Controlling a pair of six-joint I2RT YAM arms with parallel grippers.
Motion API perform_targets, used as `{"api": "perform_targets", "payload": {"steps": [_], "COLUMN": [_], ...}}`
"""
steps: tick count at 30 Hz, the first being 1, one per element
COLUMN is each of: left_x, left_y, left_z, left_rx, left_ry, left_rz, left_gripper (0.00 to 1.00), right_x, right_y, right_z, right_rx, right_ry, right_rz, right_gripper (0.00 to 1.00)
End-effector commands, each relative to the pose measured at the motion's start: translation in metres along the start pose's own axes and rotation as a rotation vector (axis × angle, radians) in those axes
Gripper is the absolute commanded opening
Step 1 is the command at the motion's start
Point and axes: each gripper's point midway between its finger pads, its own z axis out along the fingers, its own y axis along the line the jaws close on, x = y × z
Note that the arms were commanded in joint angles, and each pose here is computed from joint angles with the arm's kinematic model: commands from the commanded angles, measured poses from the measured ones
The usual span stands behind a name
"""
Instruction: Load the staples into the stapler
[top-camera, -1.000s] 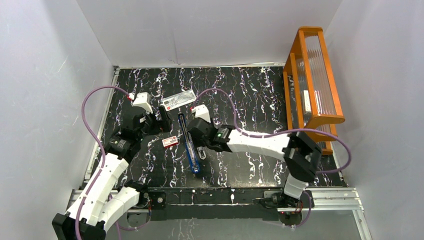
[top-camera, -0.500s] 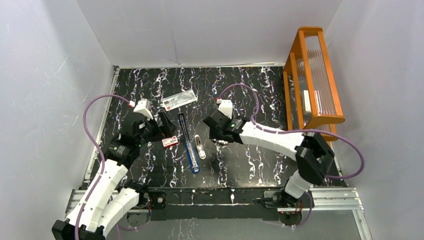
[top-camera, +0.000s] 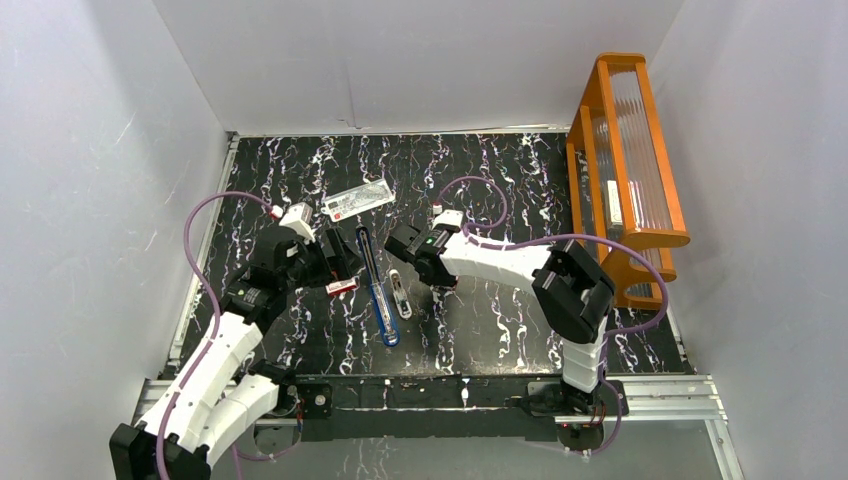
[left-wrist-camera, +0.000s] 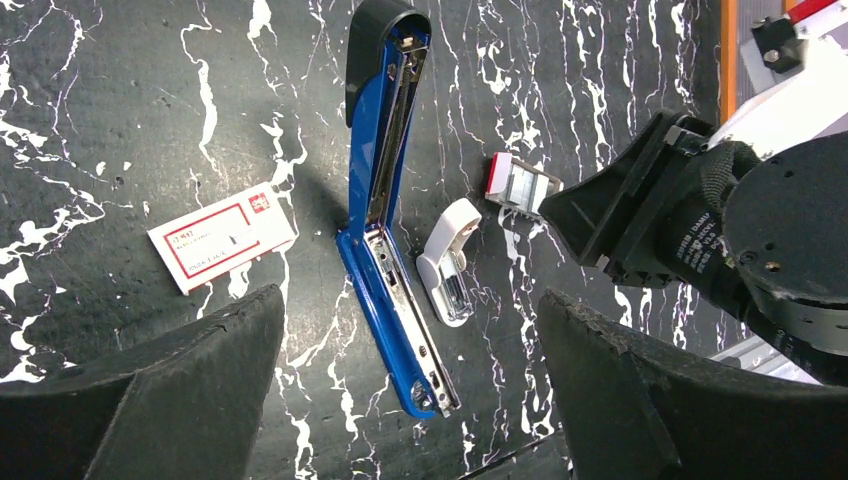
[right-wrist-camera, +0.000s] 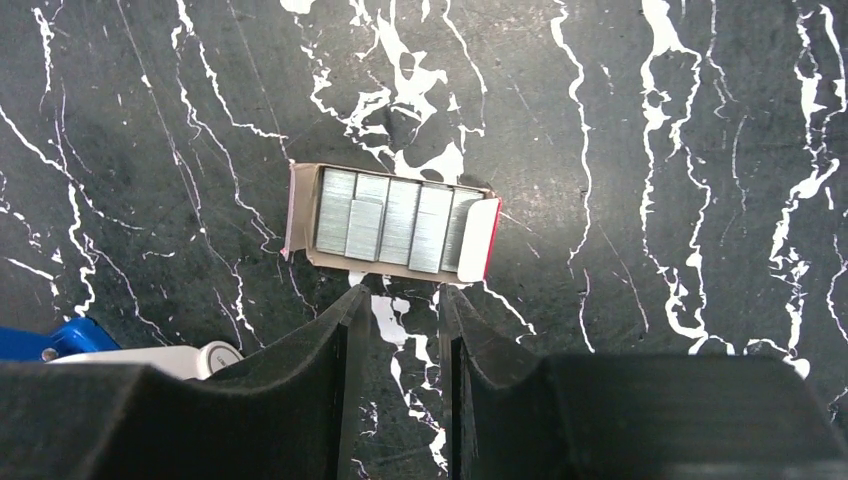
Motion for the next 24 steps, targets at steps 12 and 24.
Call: {"api": "perform_targets", "payload": {"steps": [12, 24], "left_x": [0.0, 0.005], "left_y": [-0.013, -0.01], "left_z": [0.003, 0.008], "left_rx": [0.076, 0.067], "left_ry": [0.006, 0.034], "left_rz": [0.011, 0.007], "left_gripper": [0.93, 0.93], "right_x": [-0.03, -0.022], "right_y": [0.002, -0.006], "right_z": [0.007, 0.024], "right_rx": [-0.011, 0.004], "right_ry": [-0.059, -0.01], "right_rz": [0.052, 0.054], "right_gripper": [0.23, 0.27]}}
